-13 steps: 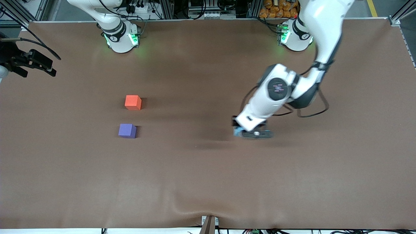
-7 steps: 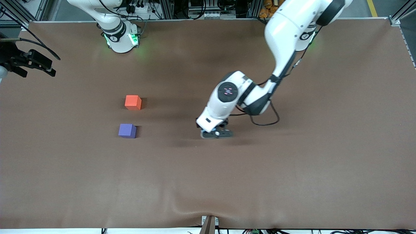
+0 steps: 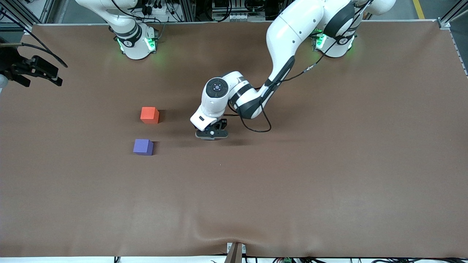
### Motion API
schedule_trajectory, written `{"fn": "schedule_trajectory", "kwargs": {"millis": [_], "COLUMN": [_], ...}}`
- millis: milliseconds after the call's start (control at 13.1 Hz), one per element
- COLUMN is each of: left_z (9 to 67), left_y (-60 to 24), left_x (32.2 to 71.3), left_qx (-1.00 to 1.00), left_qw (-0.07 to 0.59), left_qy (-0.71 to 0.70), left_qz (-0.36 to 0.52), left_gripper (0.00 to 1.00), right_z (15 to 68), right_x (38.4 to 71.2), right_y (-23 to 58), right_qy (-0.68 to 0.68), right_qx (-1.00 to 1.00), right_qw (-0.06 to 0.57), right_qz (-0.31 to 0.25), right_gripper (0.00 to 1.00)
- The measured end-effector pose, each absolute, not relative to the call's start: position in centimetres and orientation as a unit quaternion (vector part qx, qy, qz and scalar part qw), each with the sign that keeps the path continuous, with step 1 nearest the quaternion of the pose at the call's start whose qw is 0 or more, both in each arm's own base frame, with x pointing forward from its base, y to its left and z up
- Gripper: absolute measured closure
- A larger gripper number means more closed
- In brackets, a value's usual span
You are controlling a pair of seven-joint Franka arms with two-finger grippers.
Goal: Place blue block between orange and purple blocks
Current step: 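Carry the light blue block with the left gripper toward the orange block, then set down the blue block, open the left gripper while the right gripper approaches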
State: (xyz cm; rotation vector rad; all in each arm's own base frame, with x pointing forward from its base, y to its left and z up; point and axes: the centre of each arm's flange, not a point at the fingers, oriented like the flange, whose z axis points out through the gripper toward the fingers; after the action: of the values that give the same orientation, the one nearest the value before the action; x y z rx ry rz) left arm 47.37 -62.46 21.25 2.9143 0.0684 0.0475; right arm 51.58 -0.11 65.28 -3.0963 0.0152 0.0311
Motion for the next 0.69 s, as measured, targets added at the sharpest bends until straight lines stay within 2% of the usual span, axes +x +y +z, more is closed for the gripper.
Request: {"fn": "schedule_trajectory", "kwargs": {"millis": [306, 382, 611, 688], "left_z": [19.8, 19.8, 20.4, 21.3], "left_y": [-63.4, -63.5, -63.9, -64.0], "left_x": [46.4, 46.3, 46.1, 46.4], "left_qx": [0.993, 0.993, 0.992, 0.992], "left_qw": [0.117, 0.118, 0.122, 0.124], "left_qy": [0.017, 0.021, 0.026, 0.028], "left_qz": [0.022, 0.022, 0.024, 0.026], "left_gripper": [0.43, 0.37, 0.04, 0.0], "right_z": [65.3, 65.3, 65.3, 65.3], "right_x": [51.6, 51.6, 51.6, 51.6], "right_y": [-0.1, -0.1, -0.1, -0.1], "right_qy": [0.005, 0.005, 0.005, 0.005], "right_qx": [-1.0, -1.0, -1.0, -1.0], "right_qw": [0.023, 0.023, 0.023, 0.023], "right_qz": [0.01, 0.01, 0.01, 0.01], "right_gripper": [0.0, 0.0, 0.0, 0.0]}}
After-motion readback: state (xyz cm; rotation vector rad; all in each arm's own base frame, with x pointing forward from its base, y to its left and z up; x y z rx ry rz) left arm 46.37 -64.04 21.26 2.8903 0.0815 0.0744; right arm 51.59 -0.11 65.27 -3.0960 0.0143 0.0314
